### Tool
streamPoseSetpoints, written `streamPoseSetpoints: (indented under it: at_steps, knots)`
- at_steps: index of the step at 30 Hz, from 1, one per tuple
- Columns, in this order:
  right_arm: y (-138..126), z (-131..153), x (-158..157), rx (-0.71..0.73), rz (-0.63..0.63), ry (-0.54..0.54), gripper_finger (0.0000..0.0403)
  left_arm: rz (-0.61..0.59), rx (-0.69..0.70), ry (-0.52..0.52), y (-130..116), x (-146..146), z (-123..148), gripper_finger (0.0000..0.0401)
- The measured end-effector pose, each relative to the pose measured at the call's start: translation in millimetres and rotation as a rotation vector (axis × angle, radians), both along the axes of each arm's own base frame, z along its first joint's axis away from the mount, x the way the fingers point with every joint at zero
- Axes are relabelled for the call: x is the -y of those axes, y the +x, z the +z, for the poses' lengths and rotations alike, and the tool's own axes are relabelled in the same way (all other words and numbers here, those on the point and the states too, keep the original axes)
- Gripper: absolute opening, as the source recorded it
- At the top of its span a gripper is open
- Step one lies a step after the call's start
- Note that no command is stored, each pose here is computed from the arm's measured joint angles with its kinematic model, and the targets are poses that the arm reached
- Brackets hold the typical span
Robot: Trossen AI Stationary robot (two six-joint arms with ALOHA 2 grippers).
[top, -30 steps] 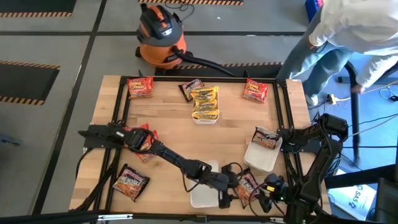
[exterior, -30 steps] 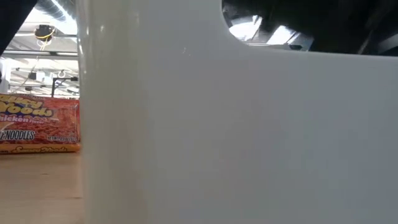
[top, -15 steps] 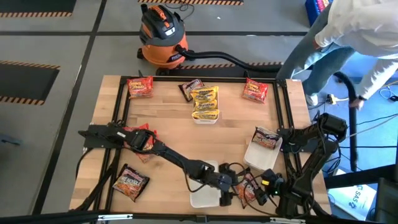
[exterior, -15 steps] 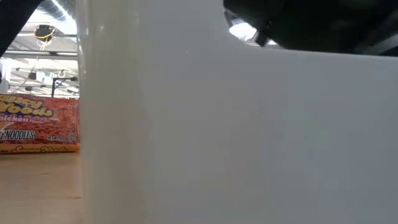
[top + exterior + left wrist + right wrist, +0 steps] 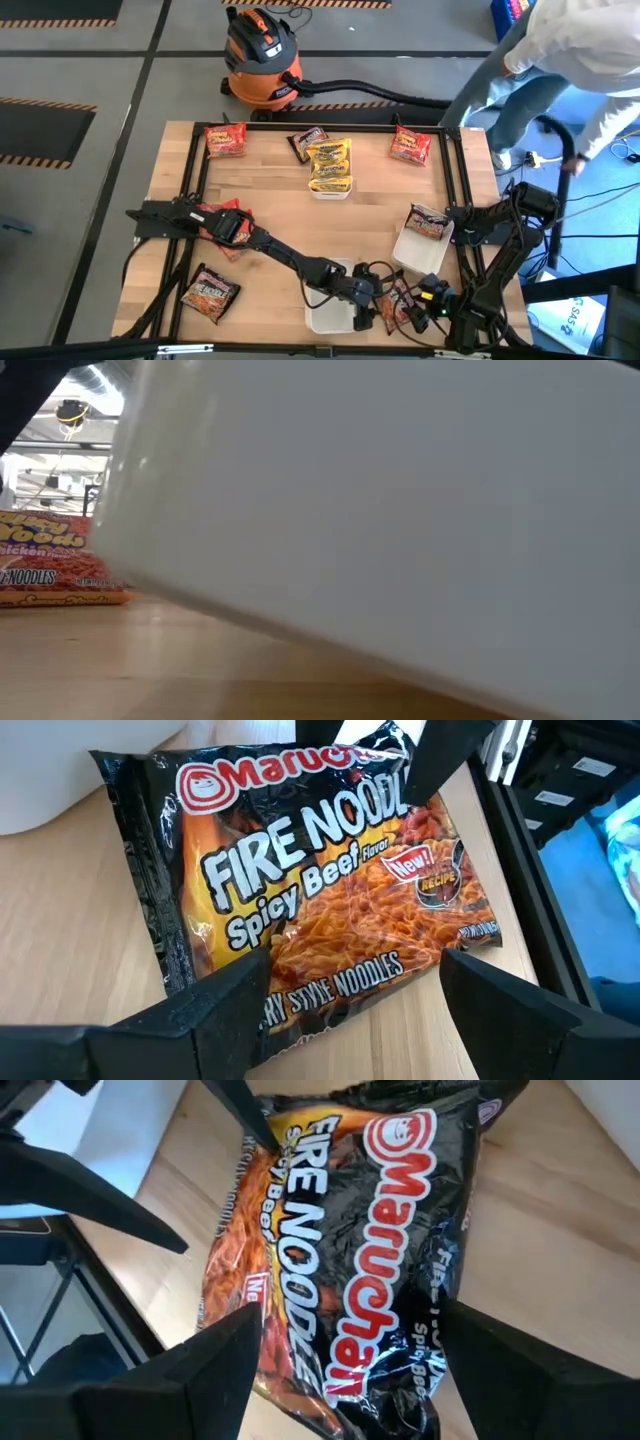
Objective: Sort Maruchan noodles
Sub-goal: Put the bottom right black noodle pack into the right white bin
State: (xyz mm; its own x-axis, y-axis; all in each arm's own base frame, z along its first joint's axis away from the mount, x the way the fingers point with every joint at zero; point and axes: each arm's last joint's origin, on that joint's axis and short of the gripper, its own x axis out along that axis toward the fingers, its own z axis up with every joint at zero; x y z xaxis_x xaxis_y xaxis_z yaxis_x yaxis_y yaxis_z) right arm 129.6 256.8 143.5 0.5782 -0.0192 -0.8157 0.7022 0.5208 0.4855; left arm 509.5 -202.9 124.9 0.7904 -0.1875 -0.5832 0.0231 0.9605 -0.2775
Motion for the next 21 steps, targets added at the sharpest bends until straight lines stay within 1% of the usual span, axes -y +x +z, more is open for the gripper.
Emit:
streamPoseSetpoints:
  at_steps: [2,7,10,15,18,21]
  knots:
    - [-0.5,-0.3,0.4,-0.012,0.005,-0.004,0.0285,-0.006,-0.003,-0.004,-0.1,0.2,-0.3,0.0288]
    - [-4.6,-2.7,5.6,-0.103,0.016,-0.041,0.0285,-0.015,0.0,-0.004,-0.9,2.6,-0.8,0.0288]
    - [-5.1,-3.4,6.2,-0.114,0.021,-0.048,0.0285,-0.018,0.0,-0.004,-1.4,3.9,-1.0,0.0288]
    - [-1.1,-15.2,3.6,-0.029,0.079,0.036,0.0285,-0.02,-0.001,-0.003,-1.8,4.6,-1.5,0.0288]
    - [-1.0,-23.2,6.3,0.071,0.073,0.069,0.0285,-0.019,-0.002,-0.003,-1.8,4.6,-1.5,0.0288]
    - [0.0,-25.3,6.9,0.135,0.059,0.089,0.0285,-0.02,-0.006,-0.002,-2.2,5.0,-1.9,0.0288]
